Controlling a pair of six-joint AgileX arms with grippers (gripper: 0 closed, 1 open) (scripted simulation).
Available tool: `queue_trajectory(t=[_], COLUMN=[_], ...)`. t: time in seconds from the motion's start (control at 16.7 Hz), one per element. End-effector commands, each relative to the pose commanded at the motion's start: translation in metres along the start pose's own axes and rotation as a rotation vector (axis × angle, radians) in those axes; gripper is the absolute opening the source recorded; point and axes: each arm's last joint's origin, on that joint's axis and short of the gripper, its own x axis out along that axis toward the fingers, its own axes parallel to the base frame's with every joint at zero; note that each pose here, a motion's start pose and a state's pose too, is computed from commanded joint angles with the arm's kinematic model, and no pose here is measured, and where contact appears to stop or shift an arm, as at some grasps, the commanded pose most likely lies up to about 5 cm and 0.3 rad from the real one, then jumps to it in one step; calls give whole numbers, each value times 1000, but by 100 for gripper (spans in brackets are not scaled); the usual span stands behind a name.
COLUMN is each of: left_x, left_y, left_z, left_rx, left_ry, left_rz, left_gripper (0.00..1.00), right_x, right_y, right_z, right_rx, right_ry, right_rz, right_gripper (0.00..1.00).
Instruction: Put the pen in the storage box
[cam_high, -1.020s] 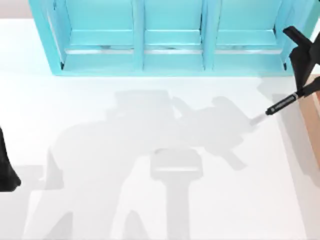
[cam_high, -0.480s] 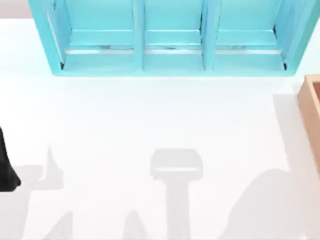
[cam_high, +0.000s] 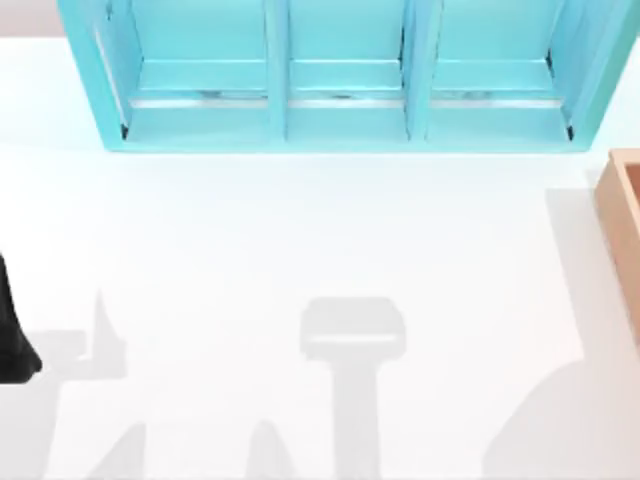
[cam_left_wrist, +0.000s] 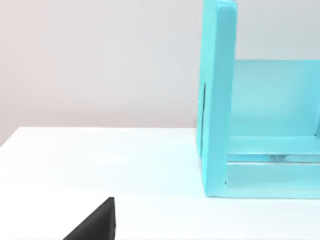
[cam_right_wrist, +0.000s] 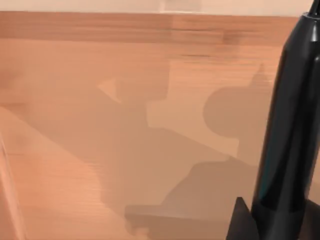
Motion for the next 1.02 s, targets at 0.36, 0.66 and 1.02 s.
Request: queue_trajectory(t=[0.36, 0.66, 1.02], left_x=[0, 0, 0], left_y=[0, 0, 0], left_z=[0, 0, 0], left_rx=[0, 0, 0], left_ry=[0, 0, 0], left_rz=[0, 0, 0], left_gripper=[100, 100, 100], right_x=[38, 55, 55], right_y=[5, 0, -1], right_z=[-28, -32, -31], right_rx=[-7, -1, 2], right_ry=[1, -1, 0], right_rz=[-60, -16, 4], right_gripper=[0, 0, 8])
